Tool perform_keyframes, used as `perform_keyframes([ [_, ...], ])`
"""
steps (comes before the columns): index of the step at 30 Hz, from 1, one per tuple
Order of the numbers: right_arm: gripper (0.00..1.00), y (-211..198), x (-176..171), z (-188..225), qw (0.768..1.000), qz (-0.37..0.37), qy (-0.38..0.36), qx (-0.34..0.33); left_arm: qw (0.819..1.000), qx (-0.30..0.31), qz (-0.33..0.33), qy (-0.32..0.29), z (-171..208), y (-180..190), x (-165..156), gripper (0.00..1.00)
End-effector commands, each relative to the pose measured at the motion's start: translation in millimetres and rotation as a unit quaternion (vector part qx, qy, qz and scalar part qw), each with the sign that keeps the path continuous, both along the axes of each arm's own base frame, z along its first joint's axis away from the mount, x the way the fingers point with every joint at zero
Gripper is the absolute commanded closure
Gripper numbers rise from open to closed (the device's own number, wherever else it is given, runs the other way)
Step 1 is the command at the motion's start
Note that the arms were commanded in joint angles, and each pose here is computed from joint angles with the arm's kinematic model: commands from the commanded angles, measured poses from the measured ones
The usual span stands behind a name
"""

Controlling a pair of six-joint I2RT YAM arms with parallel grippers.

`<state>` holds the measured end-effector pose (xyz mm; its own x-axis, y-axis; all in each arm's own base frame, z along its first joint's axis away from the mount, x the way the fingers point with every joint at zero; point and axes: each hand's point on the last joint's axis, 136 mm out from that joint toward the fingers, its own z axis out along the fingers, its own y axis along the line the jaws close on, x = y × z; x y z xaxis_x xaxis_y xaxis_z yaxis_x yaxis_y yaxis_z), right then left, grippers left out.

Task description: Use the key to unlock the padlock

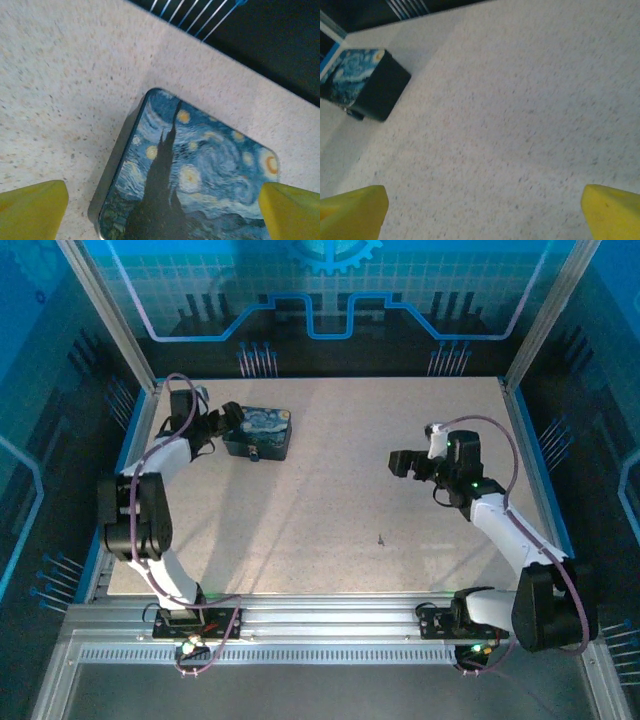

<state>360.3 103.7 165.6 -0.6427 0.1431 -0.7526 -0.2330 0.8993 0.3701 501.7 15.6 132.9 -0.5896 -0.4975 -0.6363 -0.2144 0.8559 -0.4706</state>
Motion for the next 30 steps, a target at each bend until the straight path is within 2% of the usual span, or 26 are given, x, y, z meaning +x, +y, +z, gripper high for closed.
perform_keyframes([
  [1,0.0,12.0,-10.4,-9.1,0.999,0.022,0.038,0.012,0.999,-0.038,-0.029,0.01,-2.9,-9.4,15.6,0.04],
  [7,0.0,15.1,-13.9,-13.1,0.999,0.031,0.044,0.007,0.998,-0.032,-0.035,0.036,-27.2,-6.5,31.6,0.08],
  [14,0.0,15.5,-16.8,-16.9,0.998,0.034,0.052,0.005,0.996,-0.044,-0.056,0.063,-46.7,-14.8,33.6,0.2],
  [19,0.0,16.4,-25.1,-21.3,0.996,0.039,0.081,0.003,0.994,-0.029,-0.073,0.077,-52.8,-23.4,31.2,0.29],
  [26,0.0,18.1,-45.0,-31.4,0.992,0.039,0.122,0.0,0.987,0.019,-0.134,0.092,-52.2,-56.0,28.6,0.39],
  [30,0.0,23.5,-61.5,-38.6,0.988,0.047,0.148,0.001,0.982,0.025,-0.165,0.091,-50.8,-80.1,26.9,0.4],
])
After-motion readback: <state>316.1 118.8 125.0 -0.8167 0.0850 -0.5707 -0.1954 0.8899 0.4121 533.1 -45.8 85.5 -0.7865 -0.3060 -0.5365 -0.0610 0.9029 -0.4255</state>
